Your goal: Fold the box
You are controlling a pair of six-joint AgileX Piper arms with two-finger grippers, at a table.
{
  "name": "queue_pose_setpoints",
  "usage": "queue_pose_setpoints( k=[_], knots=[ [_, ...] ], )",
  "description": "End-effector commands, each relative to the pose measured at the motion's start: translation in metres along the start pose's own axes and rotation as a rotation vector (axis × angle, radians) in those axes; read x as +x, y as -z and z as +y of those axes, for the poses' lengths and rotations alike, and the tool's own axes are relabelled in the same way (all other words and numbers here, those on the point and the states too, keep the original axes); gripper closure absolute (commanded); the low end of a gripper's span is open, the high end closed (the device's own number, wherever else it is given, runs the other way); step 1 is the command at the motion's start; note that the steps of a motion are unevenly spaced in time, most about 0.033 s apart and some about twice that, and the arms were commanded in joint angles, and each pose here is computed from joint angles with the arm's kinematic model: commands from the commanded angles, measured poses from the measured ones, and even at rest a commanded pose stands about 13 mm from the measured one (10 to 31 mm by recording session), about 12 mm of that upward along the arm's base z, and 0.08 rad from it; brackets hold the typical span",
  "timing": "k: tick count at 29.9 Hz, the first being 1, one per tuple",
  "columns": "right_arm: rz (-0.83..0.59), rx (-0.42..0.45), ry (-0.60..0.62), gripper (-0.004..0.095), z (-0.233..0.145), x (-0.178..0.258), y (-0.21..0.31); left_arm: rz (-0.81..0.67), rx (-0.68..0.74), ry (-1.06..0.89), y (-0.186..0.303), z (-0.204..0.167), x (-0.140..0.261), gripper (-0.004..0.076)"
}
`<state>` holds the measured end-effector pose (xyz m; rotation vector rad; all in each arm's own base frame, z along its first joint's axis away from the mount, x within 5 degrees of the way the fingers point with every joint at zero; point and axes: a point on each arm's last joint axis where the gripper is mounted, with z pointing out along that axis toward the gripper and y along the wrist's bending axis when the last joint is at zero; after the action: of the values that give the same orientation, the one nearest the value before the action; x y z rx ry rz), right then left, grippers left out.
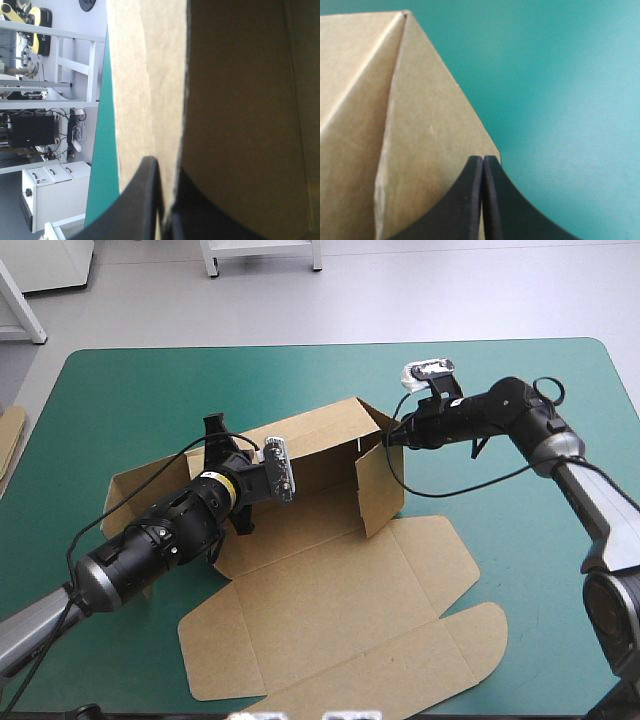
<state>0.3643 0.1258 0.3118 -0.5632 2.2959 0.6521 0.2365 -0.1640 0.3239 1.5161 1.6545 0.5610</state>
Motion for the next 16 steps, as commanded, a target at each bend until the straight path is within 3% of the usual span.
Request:
queue_pose_setpoints(
  k=[1,11,16],
  knots=[
    [-0.200,0.011,0.036,0.0912,0.011,0.002,0.025,-0.070,0.038,0.103,0.003,-0.004,-0.009,0.0733],
    [-0.309,-0.010,0.135,0.0912,0.020,0.047,0.030,-0.074,0.037,0.103,0.003,-0.004,-0.010,0.0733],
    [-0.296,-0.036,0.154,0.0912,0.021,0.064,0.025,-0.072,0.038,0.103,0.003,-0.004,-0.009,0.0733]
  ],
)
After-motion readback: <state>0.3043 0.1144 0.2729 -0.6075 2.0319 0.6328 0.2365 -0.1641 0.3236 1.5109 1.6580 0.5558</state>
